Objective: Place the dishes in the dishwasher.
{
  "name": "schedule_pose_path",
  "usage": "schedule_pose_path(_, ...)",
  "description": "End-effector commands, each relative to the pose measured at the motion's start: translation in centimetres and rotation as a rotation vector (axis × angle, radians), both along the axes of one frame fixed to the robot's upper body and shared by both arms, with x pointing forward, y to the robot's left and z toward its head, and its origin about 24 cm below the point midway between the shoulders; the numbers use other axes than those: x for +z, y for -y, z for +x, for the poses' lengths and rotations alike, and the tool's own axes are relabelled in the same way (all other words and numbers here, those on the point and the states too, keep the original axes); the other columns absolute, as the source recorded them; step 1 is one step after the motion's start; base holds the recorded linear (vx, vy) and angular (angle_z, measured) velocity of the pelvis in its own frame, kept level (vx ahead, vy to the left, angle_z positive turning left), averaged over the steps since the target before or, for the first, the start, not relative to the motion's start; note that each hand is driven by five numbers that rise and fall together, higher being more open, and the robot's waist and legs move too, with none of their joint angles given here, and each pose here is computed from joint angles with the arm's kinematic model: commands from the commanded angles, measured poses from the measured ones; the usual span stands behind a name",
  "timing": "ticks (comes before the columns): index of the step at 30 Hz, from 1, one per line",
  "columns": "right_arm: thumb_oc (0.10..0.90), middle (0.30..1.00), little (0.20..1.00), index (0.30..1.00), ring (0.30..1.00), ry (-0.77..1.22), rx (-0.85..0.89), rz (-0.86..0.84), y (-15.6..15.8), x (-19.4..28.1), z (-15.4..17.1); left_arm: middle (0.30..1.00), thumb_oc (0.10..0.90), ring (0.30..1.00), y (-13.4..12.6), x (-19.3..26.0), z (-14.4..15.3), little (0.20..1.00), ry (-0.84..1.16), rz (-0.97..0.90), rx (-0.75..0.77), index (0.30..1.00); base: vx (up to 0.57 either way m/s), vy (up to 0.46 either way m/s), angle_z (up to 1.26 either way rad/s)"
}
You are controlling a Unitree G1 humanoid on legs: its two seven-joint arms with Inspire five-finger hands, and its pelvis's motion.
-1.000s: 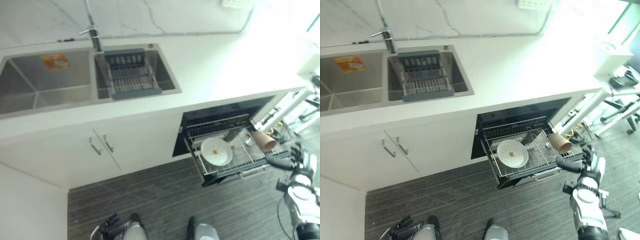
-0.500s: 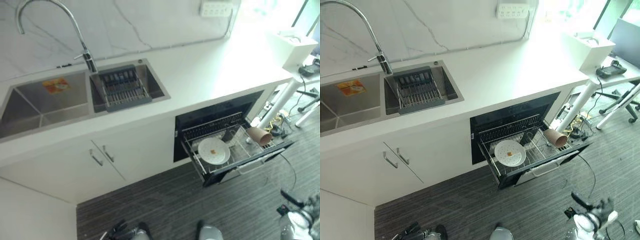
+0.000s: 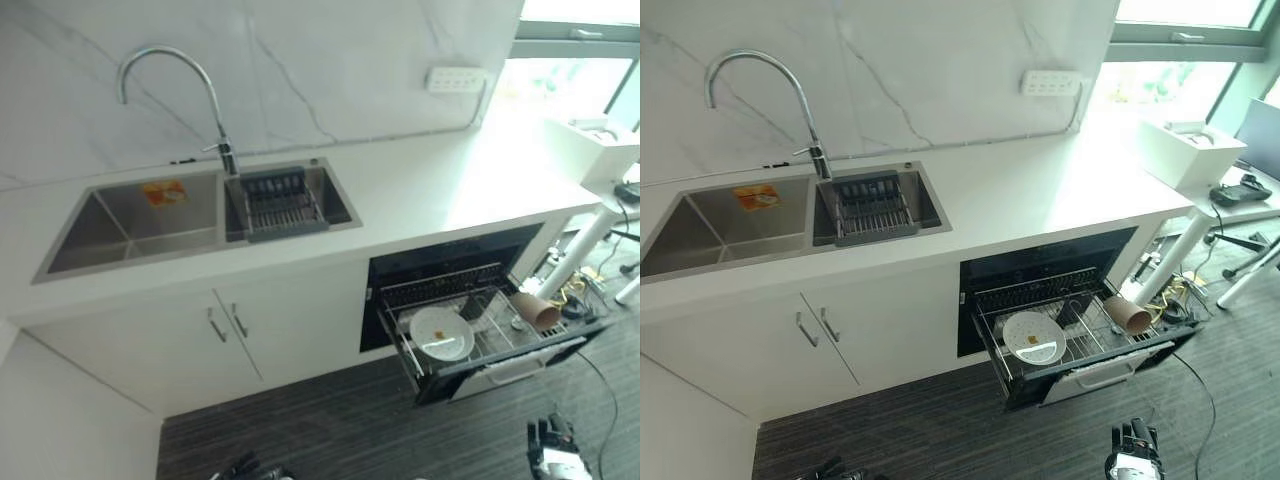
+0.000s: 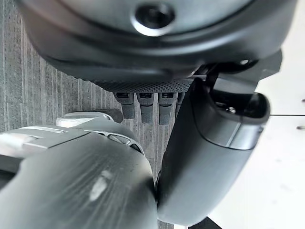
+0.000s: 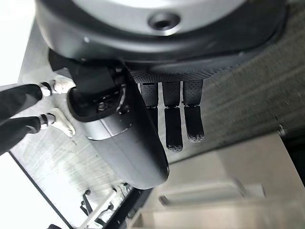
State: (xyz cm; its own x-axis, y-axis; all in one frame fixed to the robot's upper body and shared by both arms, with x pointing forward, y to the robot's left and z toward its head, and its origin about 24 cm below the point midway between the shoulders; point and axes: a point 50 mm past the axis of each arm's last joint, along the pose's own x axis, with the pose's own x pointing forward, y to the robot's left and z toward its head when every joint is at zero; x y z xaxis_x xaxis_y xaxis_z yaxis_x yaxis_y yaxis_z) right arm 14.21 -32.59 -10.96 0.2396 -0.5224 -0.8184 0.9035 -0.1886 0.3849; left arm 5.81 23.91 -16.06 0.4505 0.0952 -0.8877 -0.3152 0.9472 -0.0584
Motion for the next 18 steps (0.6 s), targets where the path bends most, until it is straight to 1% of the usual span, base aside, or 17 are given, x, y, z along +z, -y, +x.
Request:
schedule_pose_path(1,0.400,0.300,0.300,0.300,0.300,0.143,-0.028,-0.040,2.1,2.6,3.3,0.900,0.800,0.900,-0.1,0.4,1.6,0.900,0.060,0.029,-0.032,0.900,0.01,-0.018,0.24)
schedule_pose_path(6,0.400,0.300,0.300,0.300,0.300,0.161,-0.068,0.025,2.7,2.6,2.8,0.900,0.800,0.900,-0.4,0.4,1.5,0.900,0.049,0.043,-0.030,0.900,0.00,-0.024,0.14)
schedule_pose_path(9,0.400,0.300,0.300,0.300,0.300,0.169,-0.037,0.020,3.1,3.3,3.7,0.900,0.800,0.900,-0.7,0.5,1.5,0.900,0.047,0.049,-0.032,0.900,-0.01,-0.020,0.12)
schedule_pose_path(11,0.400,0.300,0.300,0.300,0.300,0.192,0.000,0.015,3.8,4.8,5.4,0.900,0.800,0.900,-1.0,0.5,1.5,0.900,0.034,0.059,-0.038,0.900,-0.04,-0.013,0.24)
schedule_pose_path(13,0.400,0.300,0.300,0.300,0.300,0.199,0.016,0.004,4.1,5.3,6.0,0.900,0.800,0.900,-1.1,0.6,1.4,0.900,0.031,0.062,-0.040,0.900,-0.03,-0.011,0.15)
schedule_pose_path(15,0.400,0.300,0.300,0.300,0.300,0.201,0.067,-0.031,4.6,6.5,7.2,0.900,0.800,0.900,-1.1,0.6,1.3,0.900,0.021,0.068,-0.051,0.900,-0.03,-0.015,0.14)
schedule_pose_path(18,0.400,0.300,0.300,0.300,0.300,0.168,0.151,-0.057,5.0,7.6,8.1,0.900,0.800,0.900,-1.0,0.5,1.1,0.900,0.007,0.072,-0.046,0.900,-0.02,-0.007,0.25)
